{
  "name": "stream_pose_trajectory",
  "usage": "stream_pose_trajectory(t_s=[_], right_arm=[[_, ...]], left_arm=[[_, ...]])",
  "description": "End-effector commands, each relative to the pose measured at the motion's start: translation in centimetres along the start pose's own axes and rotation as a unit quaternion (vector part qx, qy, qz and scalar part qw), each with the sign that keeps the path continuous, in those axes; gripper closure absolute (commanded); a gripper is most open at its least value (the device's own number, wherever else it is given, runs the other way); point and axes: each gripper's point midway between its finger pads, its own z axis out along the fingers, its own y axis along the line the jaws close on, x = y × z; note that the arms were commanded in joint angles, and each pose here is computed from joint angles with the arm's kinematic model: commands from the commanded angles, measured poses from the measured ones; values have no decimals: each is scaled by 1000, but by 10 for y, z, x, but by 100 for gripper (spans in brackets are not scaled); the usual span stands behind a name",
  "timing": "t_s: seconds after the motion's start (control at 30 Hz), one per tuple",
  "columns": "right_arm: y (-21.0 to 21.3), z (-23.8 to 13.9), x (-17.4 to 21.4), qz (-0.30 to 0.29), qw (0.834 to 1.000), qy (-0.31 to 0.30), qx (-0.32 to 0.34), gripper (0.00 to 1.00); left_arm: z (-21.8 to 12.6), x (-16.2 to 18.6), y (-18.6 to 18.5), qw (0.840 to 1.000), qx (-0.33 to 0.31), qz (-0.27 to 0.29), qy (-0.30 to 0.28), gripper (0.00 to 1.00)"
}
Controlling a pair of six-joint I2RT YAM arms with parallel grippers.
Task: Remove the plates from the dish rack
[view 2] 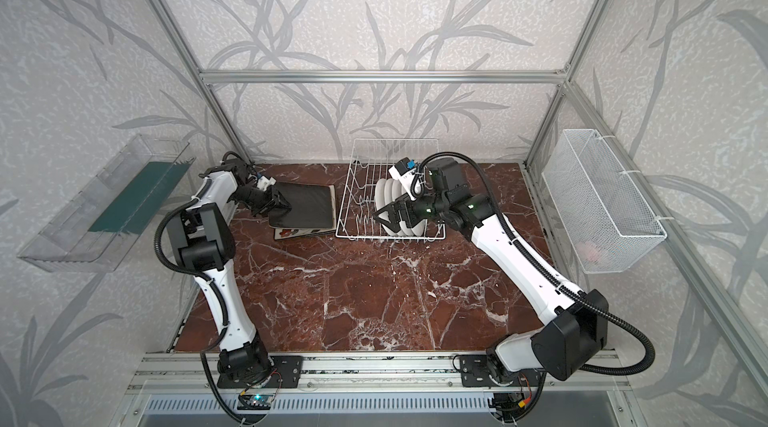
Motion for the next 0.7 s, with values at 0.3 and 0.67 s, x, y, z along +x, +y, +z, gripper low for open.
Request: stream_pose_trajectory(t_s=[0.3, 0.67], right_arm=[[2, 3, 8, -3, 1000, 16, 1, 1], [2, 2, 9, -5, 1000, 16, 3, 1]], left_arm=[[-10, -2, -10, 1000, -11, 6, -2, 51], [-15, -3, 0, 999, -49, 0, -8, 43]])
